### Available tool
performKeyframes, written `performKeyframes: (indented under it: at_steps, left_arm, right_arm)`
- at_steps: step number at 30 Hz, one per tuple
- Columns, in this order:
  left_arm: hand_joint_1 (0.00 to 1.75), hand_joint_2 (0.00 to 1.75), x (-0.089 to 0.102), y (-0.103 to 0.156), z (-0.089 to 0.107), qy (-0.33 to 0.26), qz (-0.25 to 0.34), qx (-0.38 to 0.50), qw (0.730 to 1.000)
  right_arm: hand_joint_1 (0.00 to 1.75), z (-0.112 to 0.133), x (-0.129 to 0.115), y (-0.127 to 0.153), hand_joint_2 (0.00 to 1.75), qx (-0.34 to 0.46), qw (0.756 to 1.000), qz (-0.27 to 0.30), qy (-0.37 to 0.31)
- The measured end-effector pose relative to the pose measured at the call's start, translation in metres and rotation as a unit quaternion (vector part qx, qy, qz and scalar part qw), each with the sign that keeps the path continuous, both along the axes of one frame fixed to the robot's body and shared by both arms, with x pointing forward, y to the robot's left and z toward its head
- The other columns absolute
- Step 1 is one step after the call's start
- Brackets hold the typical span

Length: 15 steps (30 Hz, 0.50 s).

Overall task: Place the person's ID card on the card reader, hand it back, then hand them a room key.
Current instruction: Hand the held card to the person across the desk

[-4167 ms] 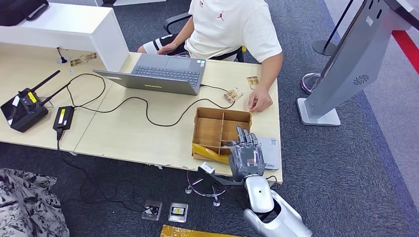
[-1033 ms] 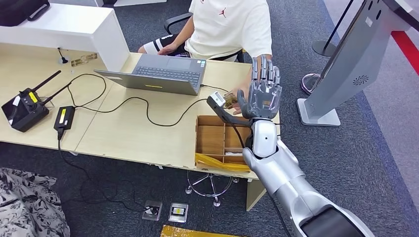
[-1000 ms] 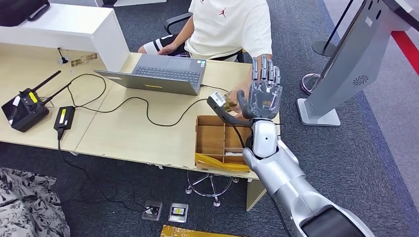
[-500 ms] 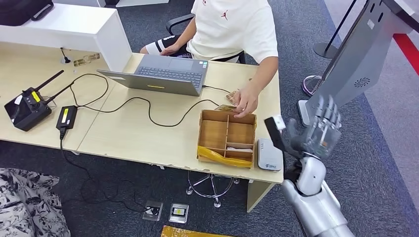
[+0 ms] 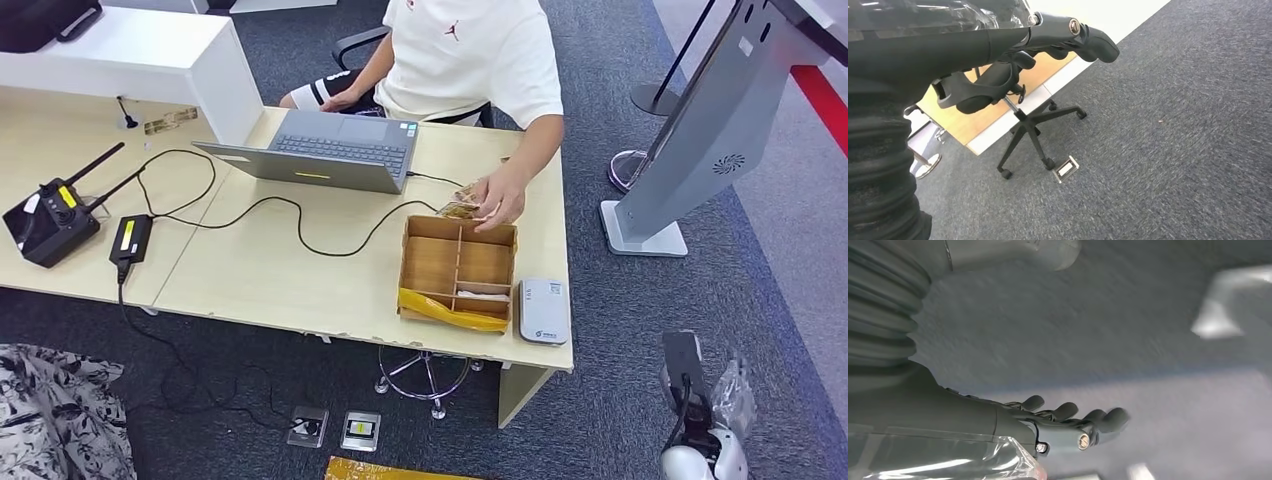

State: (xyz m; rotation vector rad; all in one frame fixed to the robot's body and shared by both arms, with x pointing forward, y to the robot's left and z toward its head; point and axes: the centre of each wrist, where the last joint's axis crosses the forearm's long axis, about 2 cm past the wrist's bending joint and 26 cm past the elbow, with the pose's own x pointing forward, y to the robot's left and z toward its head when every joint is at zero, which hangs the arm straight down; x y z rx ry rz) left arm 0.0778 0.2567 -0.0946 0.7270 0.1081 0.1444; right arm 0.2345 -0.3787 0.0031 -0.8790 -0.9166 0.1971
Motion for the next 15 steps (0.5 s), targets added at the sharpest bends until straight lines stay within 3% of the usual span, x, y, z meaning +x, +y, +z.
performKeyframes:
  at_steps: [5, 9, 10, 14, 15]
  left_arm:
    - [0.0, 1.75, 0.002, -0.003, 0.001, -0.009, -0.005, 0.001, 1.0]
    - [0.0, 1.75, 0.003, -0.003, 0.001, -0.014, -0.002, 0.0, 1.0]
    - [0.0, 1.75, 0.003, -0.004, 0.001, -0.013, 0.001, -0.001, 1.0]
    - [0.0, 1.75, 0.004, -0.008, 0.002, -0.011, 0.015, -0.008, 1.0]
    - [0.0, 1.75, 0.004, -0.009, 0.002, -0.011, 0.018, -0.009, 1.0]
  right_arm:
    - [0.0, -0.065, -0.072, 0.026, 1.75, 0.12, 0.974, -0.05, 0.186]
    - [0.0, -0.086, -0.106, 0.048, 0.0, 0.193, 0.946, -0.082, 0.246]
    - [0.0, -0.09, -0.112, 0.053, 0.0, 0.2, 0.942, -0.083, 0.254]
    - [0.0, -0.097, -0.126, 0.071, 1.75, 0.204, 0.936, -0.074, 0.278]
    - [0.0, -0.098, -0.127, 0.074, 1.75, 0.204, 0.936, -0.072, 0.279]
